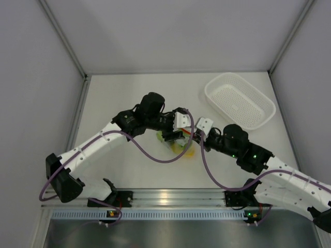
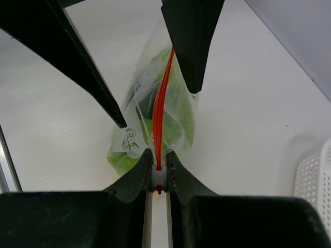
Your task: Open the zip-top bag and remove the fake food
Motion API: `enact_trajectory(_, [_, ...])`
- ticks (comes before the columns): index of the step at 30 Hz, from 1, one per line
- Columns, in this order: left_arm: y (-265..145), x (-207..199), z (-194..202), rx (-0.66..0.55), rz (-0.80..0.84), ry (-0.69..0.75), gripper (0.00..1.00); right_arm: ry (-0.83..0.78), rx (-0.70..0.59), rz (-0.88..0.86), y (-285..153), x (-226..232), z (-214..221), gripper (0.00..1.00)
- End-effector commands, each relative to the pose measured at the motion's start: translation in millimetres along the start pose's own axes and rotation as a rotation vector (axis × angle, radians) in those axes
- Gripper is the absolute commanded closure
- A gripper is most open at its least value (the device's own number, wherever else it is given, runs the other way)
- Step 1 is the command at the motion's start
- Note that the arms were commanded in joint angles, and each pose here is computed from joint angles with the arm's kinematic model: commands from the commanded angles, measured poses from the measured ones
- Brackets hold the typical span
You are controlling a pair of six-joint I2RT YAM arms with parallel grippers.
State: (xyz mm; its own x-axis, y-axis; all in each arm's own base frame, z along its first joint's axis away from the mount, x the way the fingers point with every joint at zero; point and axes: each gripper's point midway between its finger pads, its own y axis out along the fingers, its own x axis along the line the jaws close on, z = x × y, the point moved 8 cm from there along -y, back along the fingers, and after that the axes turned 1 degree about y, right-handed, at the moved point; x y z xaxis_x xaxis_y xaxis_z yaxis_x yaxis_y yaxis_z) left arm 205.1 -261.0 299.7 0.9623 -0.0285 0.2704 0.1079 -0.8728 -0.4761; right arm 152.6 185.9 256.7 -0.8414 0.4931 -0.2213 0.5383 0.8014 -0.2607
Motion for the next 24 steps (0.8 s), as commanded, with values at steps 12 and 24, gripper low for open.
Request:
enact_trajectory(12, [4.2,17.4,-10.2,0.022,-0.019,0.013,1.0,-0.004,-0.196,0.006,-9.2,-1.6,-32.3,0.98])
enact_trajectory(24, [-9.8,14.3,-41.2,-0.094,0.014,-0.005,1.0,0.213,-0.423,0.109,-20.1,-2.1,-18.4,0.48])
